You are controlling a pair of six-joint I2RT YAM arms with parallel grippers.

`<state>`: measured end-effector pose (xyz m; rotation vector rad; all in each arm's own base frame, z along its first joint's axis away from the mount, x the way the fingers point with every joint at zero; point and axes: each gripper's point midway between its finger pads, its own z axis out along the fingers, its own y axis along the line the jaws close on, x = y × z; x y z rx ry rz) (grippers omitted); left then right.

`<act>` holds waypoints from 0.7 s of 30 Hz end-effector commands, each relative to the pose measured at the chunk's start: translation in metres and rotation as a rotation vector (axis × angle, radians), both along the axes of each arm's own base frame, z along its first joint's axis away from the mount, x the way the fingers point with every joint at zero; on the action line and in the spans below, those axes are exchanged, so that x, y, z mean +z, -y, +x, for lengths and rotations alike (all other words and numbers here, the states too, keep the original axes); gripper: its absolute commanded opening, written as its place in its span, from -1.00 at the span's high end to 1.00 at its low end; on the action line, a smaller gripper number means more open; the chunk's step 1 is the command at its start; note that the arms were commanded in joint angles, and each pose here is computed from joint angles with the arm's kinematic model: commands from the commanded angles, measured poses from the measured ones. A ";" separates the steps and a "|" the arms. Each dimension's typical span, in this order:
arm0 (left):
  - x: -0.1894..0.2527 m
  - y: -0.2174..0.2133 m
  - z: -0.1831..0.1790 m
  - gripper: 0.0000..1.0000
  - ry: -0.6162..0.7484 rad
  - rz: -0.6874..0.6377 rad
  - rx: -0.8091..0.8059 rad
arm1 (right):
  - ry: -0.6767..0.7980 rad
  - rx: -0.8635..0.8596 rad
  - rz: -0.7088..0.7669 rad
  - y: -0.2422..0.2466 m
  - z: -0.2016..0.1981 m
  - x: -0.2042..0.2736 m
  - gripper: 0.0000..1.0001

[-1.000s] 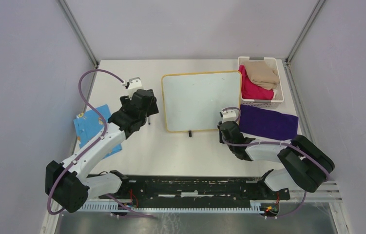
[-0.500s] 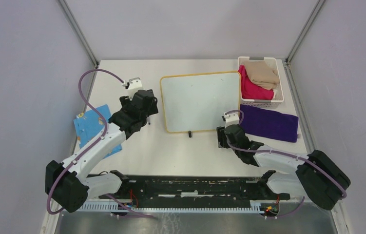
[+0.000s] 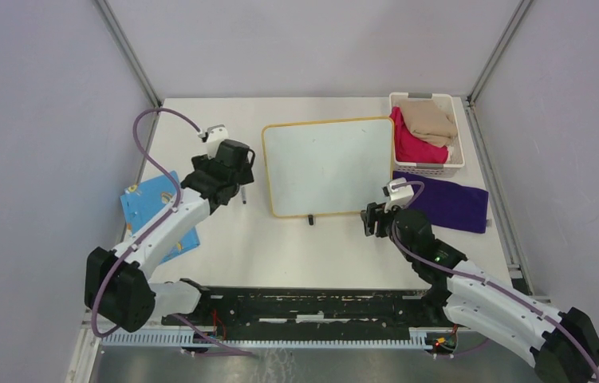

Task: Write a sentence on the whiteboard
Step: Move the whiteboard to the center of the board, then open the whiteboard marker at the center of the board.

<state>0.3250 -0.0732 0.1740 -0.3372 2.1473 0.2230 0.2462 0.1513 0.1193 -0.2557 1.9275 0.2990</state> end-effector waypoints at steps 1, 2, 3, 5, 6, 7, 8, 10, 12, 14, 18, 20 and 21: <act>-0.010 -0.006 0.027 -0.83 -0.029 -0.196 0.017 | 0.079 0.033 0.082 -0.013 0.005 0.034 -0.37; -0.018 -0.004 0.031 -0.81 -0.056 -0.242 -0.008 | 0.088 0.051 0.100 -0.017 0.005 0.037 -0.37; -0.024 -0.001 0.035 -0.80 -0.075 -0.268 -0.026 | 0.101 0.070 0.115 -0.021 0.004 0.041 -0.38; -0.033 0.009 0.044 -0.81 -0.113 -0.336 -0.086 | 0.122 0.079 0.153 -0.024 0.003 0.048 -0.38; -0.039 0.014 0.048 -0.81 -0.144 -0.366 -0.118 | 0.129 0.077 0.166 -0.024 0.003 0.050 -0.39; -0.051 0.019 0.051 -0.82 -0.192 -0.378 -0.140 | 0.136 0.081 0.171 -0.024 0.003 0.052 -0.39; -0.058 0.022 0.055 -0.81 -0.220 -0.374 -0.156 | 0.143 0.085 0.173 -0.024 0.002 0.055 -0.38; -0.073 0.019 0.059 -0.79 -0.266 -0.342 -0.149 | 0.161 0.103 0.167 -0.025 0.001 0.059 -0.38; -0.085 0.014 0.063 -0.77 -0.305 -0.299 -0.136 | 0.172 0.122 0.159 -0.026 0.000 0.064 -0.37; -0.094 0.009 0.066 -0.75 -0.350 -0.258 -0.127 | 0.180 0.138 0.150 -0.027 -0.002 0.068 -0.37; -0.107 0.004 0.073 -0.70 -0.395 -0.209 -0.118 | 0.175 0.156 0.132 -0.028 -0.003 0.072 -0.35; -0.113 0.000 0.075 -0.66 -0.412 -0.187 -0.106 | 0.182 0.163 0.137 -0.030 -0.003 0.078 -0.34; -0.117 -0.001 0.075 -0.65 -0.423 -0.179 -0.101 | 0.184 0.167 0.139 -0.030 -0.003 0.080 -0.34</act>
